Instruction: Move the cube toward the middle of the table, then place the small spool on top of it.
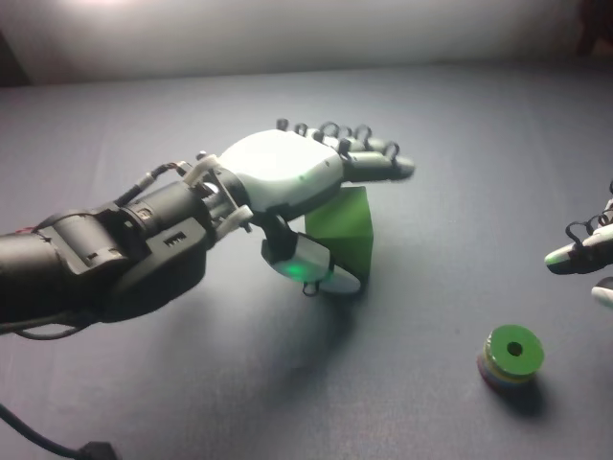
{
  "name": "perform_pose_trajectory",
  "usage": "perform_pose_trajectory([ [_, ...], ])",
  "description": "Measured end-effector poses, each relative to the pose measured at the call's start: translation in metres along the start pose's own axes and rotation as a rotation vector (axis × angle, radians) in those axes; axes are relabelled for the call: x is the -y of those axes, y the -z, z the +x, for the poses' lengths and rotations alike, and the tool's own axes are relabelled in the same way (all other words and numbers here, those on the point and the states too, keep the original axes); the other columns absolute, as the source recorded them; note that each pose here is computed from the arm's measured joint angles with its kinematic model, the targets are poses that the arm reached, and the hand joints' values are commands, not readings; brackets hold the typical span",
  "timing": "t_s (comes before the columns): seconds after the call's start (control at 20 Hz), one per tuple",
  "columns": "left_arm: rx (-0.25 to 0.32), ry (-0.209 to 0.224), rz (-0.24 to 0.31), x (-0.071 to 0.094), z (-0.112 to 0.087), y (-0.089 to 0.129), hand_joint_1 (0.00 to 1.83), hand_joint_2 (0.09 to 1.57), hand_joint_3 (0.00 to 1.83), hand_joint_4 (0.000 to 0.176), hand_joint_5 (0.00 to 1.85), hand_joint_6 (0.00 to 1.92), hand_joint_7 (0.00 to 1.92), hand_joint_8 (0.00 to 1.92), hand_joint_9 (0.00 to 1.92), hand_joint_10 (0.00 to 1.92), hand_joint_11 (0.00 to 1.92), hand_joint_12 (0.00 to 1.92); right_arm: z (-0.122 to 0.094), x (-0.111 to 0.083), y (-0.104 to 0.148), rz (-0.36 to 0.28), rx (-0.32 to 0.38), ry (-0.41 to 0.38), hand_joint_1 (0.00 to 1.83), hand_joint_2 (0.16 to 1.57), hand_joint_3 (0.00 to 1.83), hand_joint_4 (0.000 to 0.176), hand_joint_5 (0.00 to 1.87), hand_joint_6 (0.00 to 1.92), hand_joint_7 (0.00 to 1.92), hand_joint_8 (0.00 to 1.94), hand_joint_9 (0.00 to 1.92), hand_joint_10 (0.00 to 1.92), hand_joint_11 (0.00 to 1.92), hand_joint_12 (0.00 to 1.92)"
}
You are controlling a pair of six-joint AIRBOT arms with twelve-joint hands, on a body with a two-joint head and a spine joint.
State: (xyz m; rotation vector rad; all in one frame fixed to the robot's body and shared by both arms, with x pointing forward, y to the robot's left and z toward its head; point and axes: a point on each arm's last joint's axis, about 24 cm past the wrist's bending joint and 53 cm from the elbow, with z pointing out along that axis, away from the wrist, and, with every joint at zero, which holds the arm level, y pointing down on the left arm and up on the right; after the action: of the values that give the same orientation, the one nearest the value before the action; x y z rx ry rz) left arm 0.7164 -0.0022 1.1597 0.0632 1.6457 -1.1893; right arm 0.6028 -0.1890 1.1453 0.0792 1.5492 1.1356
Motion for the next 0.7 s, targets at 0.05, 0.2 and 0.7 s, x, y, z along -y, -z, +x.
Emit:
perform_pose_trajectory([
  [0.05,0.005,-0.007,0.003,0.001,-0.002,0.001,0.79,0.87,0.0,0.176,0.17,0.0,0.1,0.0,0.21,0.0,0.2,0.31,0.0,0.0,0.0,0.0,0.0,0.0,0.77,1.41,0.0,0.0,0.86,0.0,1.05,0.0,1.02,0.0,0.41,1.0],
  [0.2,0.012,-0.009,0.022,0.009,-0.006,0.008,0.74,0.85,0.0,0.176,0.07,0.0,0.0,0.0,0.11,0.0,0.15,0.3,0.0,0.0,0.0,-0.002,-0.001,-0.001,0.75,1.4,0.0,0.0,0.84,0.0,1.05,0.0,1.04,0.0,0.46,1.03],
  [0.7,0.212,-0.041,0.015,0.0,-0.063,0.129,0.64,0.9,0.0,0.176,0.05,0.01,0.0,0.0,0.0,0.0,0.01,0.01,0.018,-0.03,-0.011,-0.103,-0.129,0.048,0.76,1.11,0.0,0.016,0.44,0.0,0.57,0.0,0.65,0.0,0.36,0.77],
])
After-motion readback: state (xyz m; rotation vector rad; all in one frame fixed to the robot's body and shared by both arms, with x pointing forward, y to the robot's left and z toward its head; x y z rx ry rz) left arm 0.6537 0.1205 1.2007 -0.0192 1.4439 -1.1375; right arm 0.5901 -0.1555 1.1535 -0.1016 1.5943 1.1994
